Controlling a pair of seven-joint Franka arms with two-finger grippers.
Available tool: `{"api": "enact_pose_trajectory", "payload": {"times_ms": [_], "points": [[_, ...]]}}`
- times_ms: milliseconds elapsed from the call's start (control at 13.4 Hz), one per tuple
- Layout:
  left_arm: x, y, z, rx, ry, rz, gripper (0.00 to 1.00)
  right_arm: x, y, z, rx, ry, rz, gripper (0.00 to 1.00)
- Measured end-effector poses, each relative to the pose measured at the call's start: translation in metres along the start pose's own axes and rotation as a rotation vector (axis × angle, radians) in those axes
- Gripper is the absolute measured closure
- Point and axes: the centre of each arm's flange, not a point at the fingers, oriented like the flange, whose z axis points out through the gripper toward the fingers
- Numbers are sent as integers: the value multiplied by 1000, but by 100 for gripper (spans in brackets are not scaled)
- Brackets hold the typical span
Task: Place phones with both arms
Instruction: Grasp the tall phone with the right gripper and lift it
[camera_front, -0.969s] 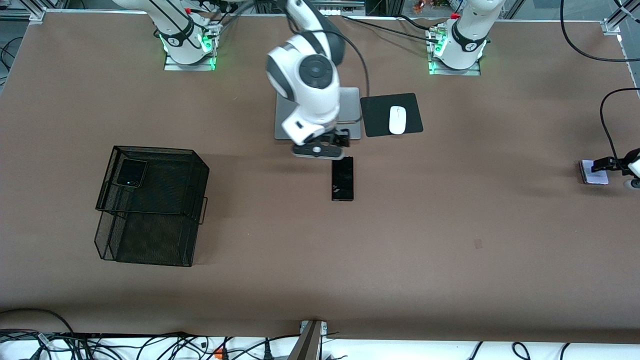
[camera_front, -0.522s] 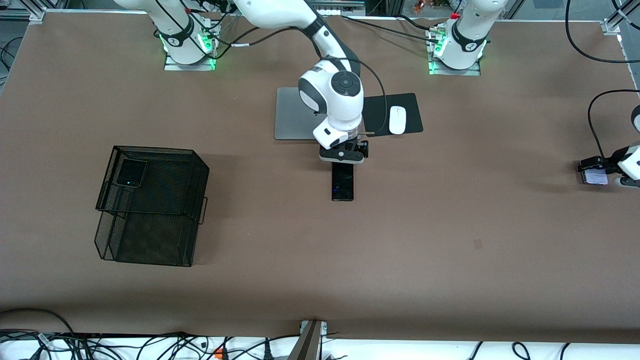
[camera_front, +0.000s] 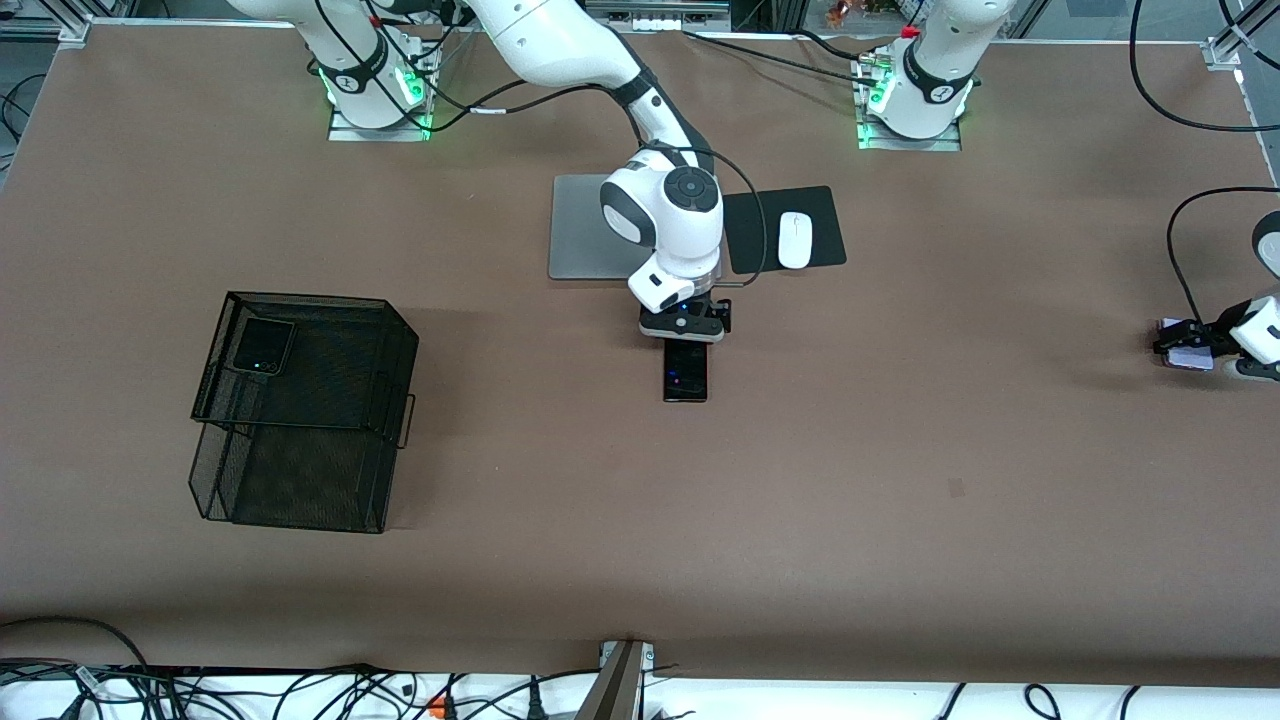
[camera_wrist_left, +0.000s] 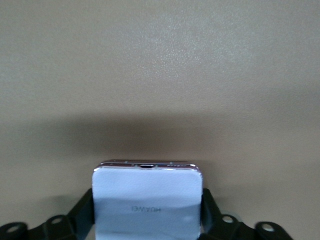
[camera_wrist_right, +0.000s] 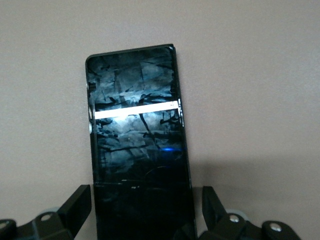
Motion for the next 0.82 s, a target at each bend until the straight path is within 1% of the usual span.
{"api": "enact_pose_trajectory", "payload": {"times_ms": [75, 149, 224, 373, 522, 596, 745, 820], "points": [[1, 1, 0, -1, 1, 16, 17, 0, 0, 1, -1, 4, -5, 4], [3, 3, -1, -5, -1, 32, 17, 0, -1, 0, -1, 8, -9, 10], [9, 9, -4, -16, -8, 48, 17, 1, -1, -1, -2, 12, -11, 20], [41, 36, -27, -63, -50, 109, 17, 6, 1, -3, -13, 15, -8, 20], [93, 89, -68, -104, -126, 210, 17, 22, -3, -23, -53, 11, 1, 20], [121, 126, -89, -105, -158, 254, 17, 33, -9, -47, -76, 5, 5, 20], [170, 213, -114, -76, -197, 289, 17, 57, -13, -110, -104, -9, -1, 20], [186, 258, -115, -75, -208, 291, 17, 71, -7, -143, -114, -26, -12, 20]]}}
